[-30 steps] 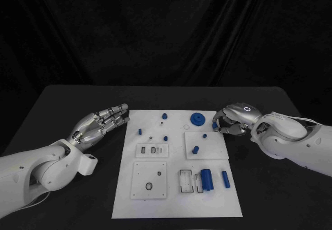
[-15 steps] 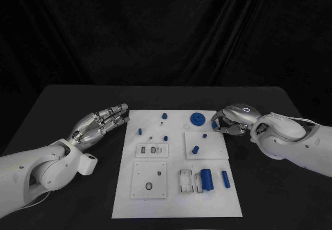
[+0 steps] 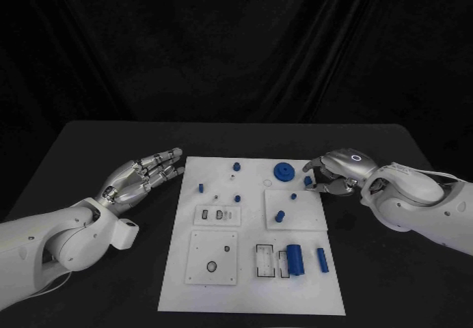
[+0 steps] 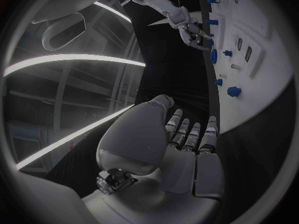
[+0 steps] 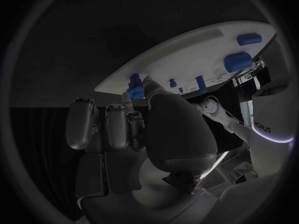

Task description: Assemble the parts on the task board

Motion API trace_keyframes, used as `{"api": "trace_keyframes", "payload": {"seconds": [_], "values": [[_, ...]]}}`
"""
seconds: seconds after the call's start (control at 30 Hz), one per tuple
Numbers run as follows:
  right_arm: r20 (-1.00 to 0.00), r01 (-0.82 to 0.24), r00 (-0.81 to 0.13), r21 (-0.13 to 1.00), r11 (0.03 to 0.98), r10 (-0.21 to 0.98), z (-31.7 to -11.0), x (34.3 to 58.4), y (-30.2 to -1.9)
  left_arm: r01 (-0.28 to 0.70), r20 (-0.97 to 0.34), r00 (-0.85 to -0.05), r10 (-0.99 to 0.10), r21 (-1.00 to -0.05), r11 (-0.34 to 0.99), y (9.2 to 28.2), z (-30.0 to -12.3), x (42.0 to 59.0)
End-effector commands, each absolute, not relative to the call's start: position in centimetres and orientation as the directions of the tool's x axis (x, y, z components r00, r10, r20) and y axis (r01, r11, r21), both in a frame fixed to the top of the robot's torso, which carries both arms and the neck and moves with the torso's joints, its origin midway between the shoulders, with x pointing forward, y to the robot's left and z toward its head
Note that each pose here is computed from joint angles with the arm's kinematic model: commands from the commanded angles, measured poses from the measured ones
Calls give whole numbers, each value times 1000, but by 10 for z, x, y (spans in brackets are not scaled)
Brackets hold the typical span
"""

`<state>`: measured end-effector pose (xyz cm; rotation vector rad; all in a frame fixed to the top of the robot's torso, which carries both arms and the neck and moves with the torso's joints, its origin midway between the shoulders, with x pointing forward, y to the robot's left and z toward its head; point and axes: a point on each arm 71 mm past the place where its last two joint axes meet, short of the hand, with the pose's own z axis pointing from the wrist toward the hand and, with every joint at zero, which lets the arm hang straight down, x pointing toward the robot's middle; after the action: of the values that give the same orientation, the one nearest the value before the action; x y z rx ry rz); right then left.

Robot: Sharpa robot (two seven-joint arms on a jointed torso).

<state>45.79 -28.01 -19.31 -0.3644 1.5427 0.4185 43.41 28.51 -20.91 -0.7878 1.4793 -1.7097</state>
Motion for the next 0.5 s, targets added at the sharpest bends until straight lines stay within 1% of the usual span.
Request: {"api": "trace_keyframes", "payload": {"seconds": [0.03,0.2,0.33,0.5], "values": [[-998,-486,27,33,873,53,-183,453,-278,303,-7,-553,-833,-933,-194,286,-194,430],[-995,-500,55,46,865,85,-158,445,-272,303,-7,-551,-834,-934,-192,286,-194,430],[-989,-508,61,86,857,136,-140,444,-266,302,-7,-552,-834,-934,-192,286,-194,430],[-984,-513,53,118,850,169,-130,449,-260,301,-7,-553,-833,-934,-193,285,-194,430]]}}
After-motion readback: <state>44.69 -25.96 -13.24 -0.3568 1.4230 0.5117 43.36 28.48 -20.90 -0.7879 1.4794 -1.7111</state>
